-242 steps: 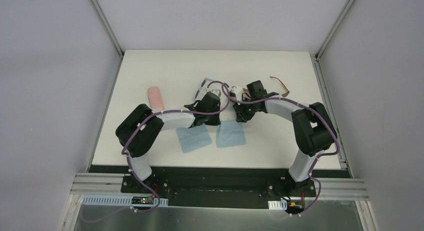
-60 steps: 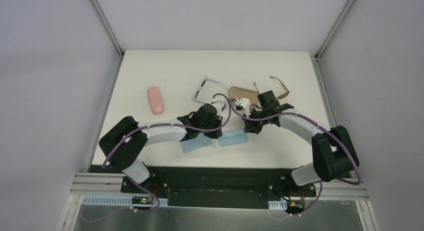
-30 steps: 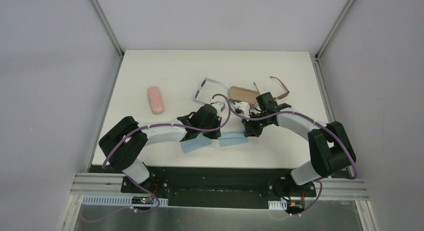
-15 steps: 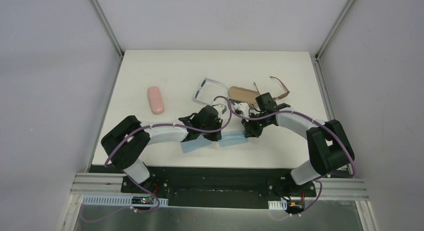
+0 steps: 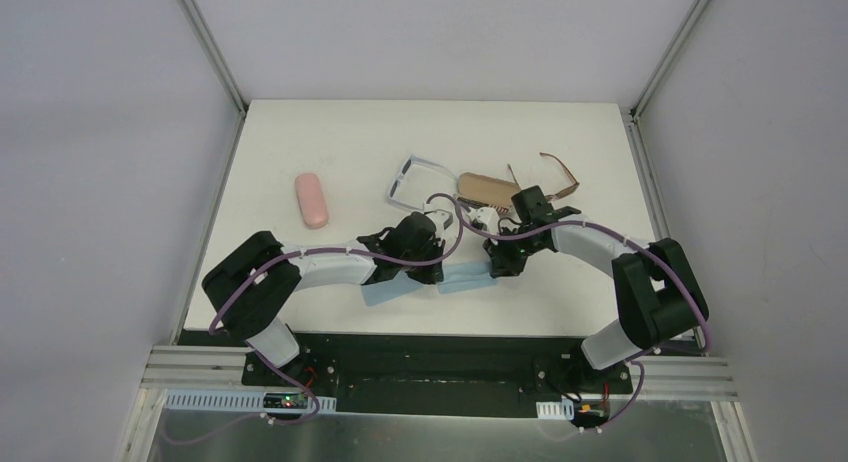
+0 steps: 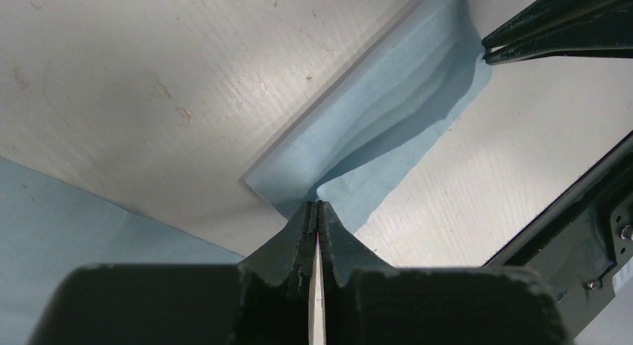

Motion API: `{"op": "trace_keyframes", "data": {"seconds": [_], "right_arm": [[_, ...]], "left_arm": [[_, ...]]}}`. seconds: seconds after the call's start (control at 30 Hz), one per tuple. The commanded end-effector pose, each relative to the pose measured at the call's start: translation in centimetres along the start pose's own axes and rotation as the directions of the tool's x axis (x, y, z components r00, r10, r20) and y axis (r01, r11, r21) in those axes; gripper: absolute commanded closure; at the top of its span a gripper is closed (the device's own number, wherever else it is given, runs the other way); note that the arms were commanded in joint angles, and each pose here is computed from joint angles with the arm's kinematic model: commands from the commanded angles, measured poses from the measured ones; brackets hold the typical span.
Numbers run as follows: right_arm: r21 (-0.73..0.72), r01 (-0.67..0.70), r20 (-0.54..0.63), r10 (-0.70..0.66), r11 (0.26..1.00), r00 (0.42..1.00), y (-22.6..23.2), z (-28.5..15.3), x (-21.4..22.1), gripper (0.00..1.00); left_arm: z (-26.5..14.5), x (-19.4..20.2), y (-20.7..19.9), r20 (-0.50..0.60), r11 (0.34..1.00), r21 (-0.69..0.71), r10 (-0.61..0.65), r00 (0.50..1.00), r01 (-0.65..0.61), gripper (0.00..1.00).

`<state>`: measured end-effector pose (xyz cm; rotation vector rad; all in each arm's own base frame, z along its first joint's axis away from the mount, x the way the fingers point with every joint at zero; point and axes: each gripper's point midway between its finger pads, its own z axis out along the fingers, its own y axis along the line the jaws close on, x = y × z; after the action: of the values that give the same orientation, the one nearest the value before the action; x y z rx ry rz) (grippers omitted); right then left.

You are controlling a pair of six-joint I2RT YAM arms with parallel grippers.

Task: Organize the sunglasses
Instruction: Fold the glasses cleaning cloth at the center of the board.

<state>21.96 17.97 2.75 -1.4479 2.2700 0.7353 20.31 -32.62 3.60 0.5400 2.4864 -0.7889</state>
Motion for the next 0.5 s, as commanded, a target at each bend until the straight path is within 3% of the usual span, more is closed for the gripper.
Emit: {"op": "trace_keyframes", "data": {"seconds": [0.0,0.3,0.47], "right_arm": [[-0.042,0.018,0.023,-0.017,0.999,1.000,0.4,-0.4,-0.5,0.90],[-0.017,0.027,0.101,-0.025,0.999,0.995,-0.2,-3.1,-2.2,0.84],[0.013,0.073,0.124,-0.074,0.997,0.990,-0.8,-3.9,-3.4,0.81]], "left_arm": [[-0.5,-0.9,-1.3,0.041,0.999,0.046,-0.002,0.999,0.000,0.92],[-4.0,-3.5,-2.6,0.154,0.998,0.066,0.008,0.988,-0.019,0.60],[-3.9,-4.6,-0.5,0.161,0.998,-0.017,0.059,0.985,-0.056,0.56]]}}
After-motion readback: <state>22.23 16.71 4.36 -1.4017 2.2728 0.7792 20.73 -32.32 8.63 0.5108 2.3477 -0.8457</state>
